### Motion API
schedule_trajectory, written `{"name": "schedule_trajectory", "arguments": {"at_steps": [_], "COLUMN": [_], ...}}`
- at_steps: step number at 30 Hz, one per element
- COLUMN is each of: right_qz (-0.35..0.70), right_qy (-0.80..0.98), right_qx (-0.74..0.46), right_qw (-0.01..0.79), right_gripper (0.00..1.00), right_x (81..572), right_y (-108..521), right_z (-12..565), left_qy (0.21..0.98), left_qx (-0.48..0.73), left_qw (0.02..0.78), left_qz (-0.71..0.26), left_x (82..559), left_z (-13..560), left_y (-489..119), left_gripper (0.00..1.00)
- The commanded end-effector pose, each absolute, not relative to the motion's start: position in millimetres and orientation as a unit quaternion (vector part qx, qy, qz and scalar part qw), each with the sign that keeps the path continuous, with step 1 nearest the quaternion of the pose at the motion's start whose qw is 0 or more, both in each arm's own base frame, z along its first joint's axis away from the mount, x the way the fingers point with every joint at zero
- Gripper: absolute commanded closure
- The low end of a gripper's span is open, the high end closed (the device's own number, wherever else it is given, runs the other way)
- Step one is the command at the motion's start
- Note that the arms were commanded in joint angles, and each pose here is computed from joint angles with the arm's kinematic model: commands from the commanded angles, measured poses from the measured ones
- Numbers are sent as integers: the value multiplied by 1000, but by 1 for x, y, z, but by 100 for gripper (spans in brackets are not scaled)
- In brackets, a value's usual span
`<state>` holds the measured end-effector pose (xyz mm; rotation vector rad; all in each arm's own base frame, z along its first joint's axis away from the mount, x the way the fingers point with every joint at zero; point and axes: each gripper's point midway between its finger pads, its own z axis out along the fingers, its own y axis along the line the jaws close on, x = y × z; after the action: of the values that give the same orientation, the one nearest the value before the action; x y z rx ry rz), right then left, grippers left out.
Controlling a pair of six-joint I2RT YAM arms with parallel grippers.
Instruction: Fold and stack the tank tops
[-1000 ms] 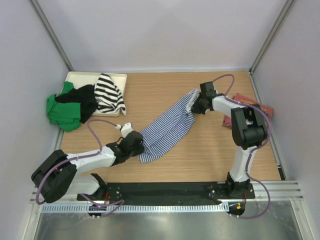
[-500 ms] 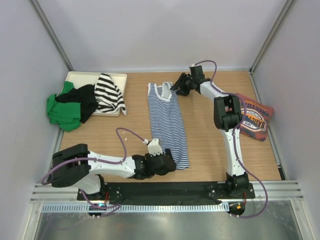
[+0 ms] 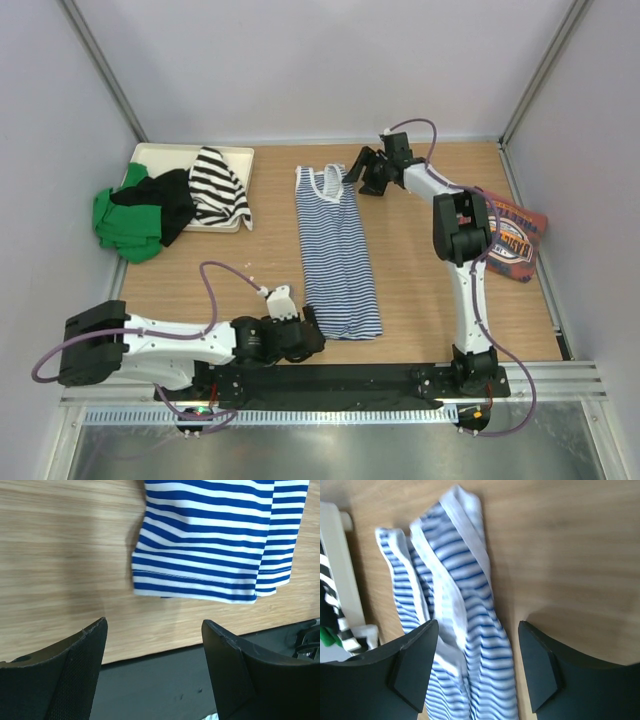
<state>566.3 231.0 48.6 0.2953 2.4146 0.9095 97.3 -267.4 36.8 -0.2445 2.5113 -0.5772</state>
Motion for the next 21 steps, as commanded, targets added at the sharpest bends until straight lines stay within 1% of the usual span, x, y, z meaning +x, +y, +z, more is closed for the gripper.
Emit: {"name": "schedule_trajectory", "arguments": {"at_steps": [1, 5, 6, 7, 8, 9, 10, 11, 12, 13, 14, 15, 17, 18, 19, 21], "right_qz": [297, 271, 260, 262, 257, 244, 250, 254, 258, 271, 276, 274, 293, 294, 299, 304], "right_qy": [903, 907, 918, 914, 918, 929, 924, 923, 928, 922, 922, 928, 923, 927, 927, 927], "right_qx": [89, 94, 98, 95, 90, 93, 90, 91, 92, 86, 84, 85, 69, 67, 63, 56], "right_qw": [298, 307, 282, 293, 288, 263, 277, 275, 251, 263, 258, 236, 238, 224, 217, 212], "right_gripper": [28, 27, 28, 29, 30, 34, 36, 37, 38, 38, 38, 38, 38, 38, 38, 38], "right_x": [543, 497, 473, 460, 447, 421, 408, 396, 369, 358, 346, 322, 301, 284, 274, 256], "right_y": [210, 192, 188, 185, 184, 177, 175, 174, 171, 172, 172, 170, 176, 174, 175, 177], "right_z": [85, 106, 87, 106, 103, 82, 95, 94, 73, 85, 81, 64, 70, 60, 58, 56], "left_qy": [932, 931, 929, 928, 931, 925, 922, 921, 916, 913, 912, 911, 913, 910, 913, 909], "left_qx": [-90, -81, -83, -86, -87, -92, -108, -102, -106, -115, -107, -107, -109, -106, -107, -104], "left_qw": [301, 315, 315, 317, 303, 305, 307, 310, 317, 325, 331, 327, 321, 322, 310, 314], "left_qz": [-178, -166, -179, -174, -186, -207, -211, -211, -223, -220, -217, -226, -227, -238, -242, -252], "left_x": [102, 113, 116, 125, 125, 131, 142, 146, 153, 162, 167, 171, 180, 184, 187, 195], "left_z": [42, 50, 53, 50, 49, 51, 53, 54, 60, 64, 66, 72, 71, 75, 72, 77], "left_y": [-236, -222, -227, -221, -223, -228, -224, -222, -225, -221, -220, -225, -225, -231, -232, -237], "left_gripper": [23, 24, 25, 25, 25, 26, 27, 27, 27, 27, 27, 27, 28, 28, 29, 29]}}
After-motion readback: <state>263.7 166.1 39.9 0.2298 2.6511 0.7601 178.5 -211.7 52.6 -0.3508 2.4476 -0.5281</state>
